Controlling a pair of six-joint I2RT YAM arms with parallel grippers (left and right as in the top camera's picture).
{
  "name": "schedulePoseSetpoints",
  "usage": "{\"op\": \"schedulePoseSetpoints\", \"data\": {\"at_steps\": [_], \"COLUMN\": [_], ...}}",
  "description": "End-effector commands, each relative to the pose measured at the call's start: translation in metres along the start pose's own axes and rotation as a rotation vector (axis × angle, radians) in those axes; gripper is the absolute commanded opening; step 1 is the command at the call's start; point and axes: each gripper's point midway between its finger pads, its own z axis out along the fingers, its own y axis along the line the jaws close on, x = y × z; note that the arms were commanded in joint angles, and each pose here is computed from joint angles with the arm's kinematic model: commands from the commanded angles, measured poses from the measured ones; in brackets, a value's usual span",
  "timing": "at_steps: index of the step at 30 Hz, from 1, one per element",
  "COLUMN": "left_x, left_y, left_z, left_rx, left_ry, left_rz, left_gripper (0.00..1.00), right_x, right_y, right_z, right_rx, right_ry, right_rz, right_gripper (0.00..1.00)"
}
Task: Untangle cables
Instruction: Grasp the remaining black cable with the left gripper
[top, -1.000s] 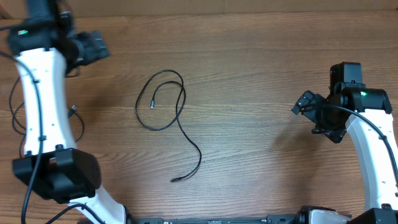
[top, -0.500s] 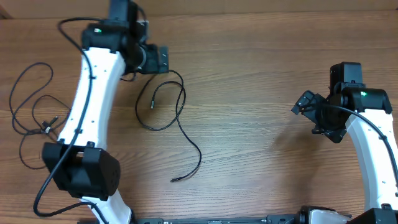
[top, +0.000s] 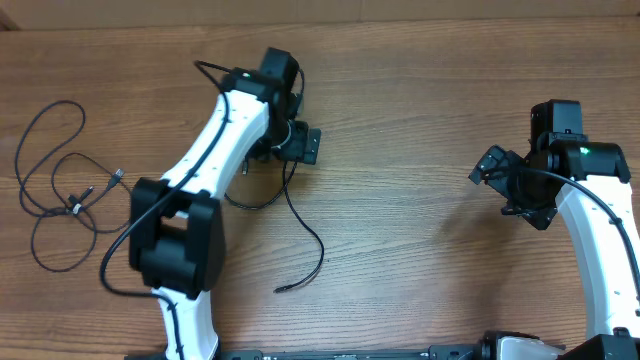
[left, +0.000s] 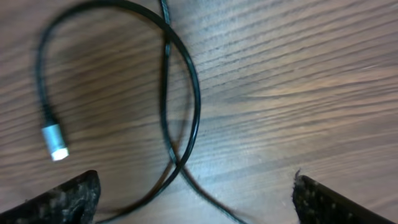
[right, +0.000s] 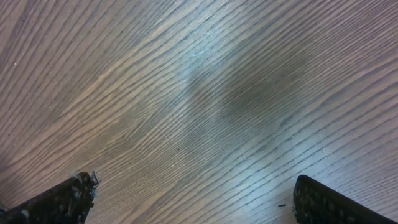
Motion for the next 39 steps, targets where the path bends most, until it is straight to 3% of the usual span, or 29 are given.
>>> {"op": "schedulePoseSetpoints", "data": {"at_steps": [1,12,19,24,27,28,33,39], "left_x": [0.008,0.017,0.028,0.038,0.039,0.038,0.025,-0.009], "left_y": [0.005,0.022,0.021,0.022,0.023,0.023,0.039,0.074], "left_z": [0.029,0.066,0.077,0.08,0.078,0.078,0.056,-0.025], "left_rx": [-0.07,-0.204,-0.212,-0.22,-0.222,-0.222,-0.27,-0.27], "left_ry": [0.061,0.135,0.165,0.195,0.199,0.197,0.141,-0.046], "left_rz": [0.045,0.029,-0.051,-0.047,-0.048,-0.049,-0.104,-0.204], "left_gripper": [0.9,0.86,0.7,0.43,0.11,0.04,0.05,0.04], "right_x": [-0.006,-0.006,-0.006,-0.006,-0.006,-0.005,-0.003,-0.003], "right_y": [0.003,0.003,0.003,0.003,0.003,0.002,0.001,0.001], "right_z": [-0.011,-0.011,-0.011,-0.011,-0.011,-0.011,-0.011,-0.011], "right_rx": [-0.022,-0.02,-0.02,-0.02,-0.019,-0.018,-0.014,-0.014], "right_ry": [-0.039,-0.036,-0.036,-0.036,-0.035,-0.034,-0.027,-0.027], "right_rz": [-0.004,-0.004,-0.004,-0.004,-0.004,-0.004,-0.004,-0.004], "right_gripper": [1.0,1.0,1.0,1.0,1.0,1.0,1.0,1.0]}}
